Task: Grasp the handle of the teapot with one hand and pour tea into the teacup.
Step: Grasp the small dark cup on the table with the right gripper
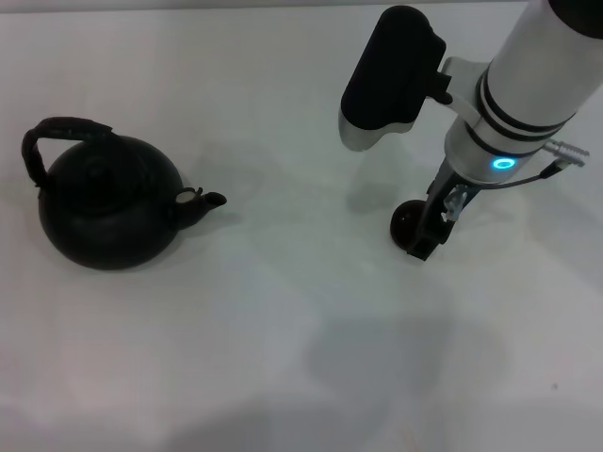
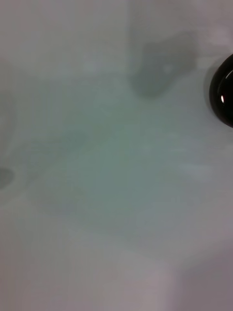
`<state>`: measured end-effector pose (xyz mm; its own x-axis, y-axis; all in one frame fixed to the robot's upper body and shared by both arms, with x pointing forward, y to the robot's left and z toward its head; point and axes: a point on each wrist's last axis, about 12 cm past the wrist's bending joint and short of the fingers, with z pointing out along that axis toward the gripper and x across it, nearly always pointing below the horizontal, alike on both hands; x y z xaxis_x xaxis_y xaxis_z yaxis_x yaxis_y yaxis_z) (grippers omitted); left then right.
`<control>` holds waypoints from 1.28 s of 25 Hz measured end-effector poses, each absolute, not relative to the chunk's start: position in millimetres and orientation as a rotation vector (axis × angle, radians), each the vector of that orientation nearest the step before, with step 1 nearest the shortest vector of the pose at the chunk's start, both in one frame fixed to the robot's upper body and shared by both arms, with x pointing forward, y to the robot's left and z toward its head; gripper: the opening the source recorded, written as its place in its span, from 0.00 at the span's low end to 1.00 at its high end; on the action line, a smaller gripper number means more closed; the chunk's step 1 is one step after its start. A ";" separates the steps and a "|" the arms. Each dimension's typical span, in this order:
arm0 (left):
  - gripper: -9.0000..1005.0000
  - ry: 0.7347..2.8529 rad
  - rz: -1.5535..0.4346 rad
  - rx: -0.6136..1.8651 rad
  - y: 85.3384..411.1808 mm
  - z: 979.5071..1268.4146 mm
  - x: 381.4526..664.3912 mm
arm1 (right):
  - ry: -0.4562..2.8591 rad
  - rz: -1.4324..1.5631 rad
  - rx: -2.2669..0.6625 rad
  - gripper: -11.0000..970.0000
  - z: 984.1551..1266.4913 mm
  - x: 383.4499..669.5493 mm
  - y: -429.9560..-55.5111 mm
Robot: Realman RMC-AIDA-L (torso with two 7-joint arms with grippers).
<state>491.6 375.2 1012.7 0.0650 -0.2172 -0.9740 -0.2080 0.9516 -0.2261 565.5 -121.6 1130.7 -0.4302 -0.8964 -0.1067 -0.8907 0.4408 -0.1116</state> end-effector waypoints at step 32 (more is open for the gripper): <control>0.84 1.521 -0.003 -0.354 376.3 1010.7 488.0 | 2.540 -0.049 -1.593 0.86 1131.5 562.8 -119.6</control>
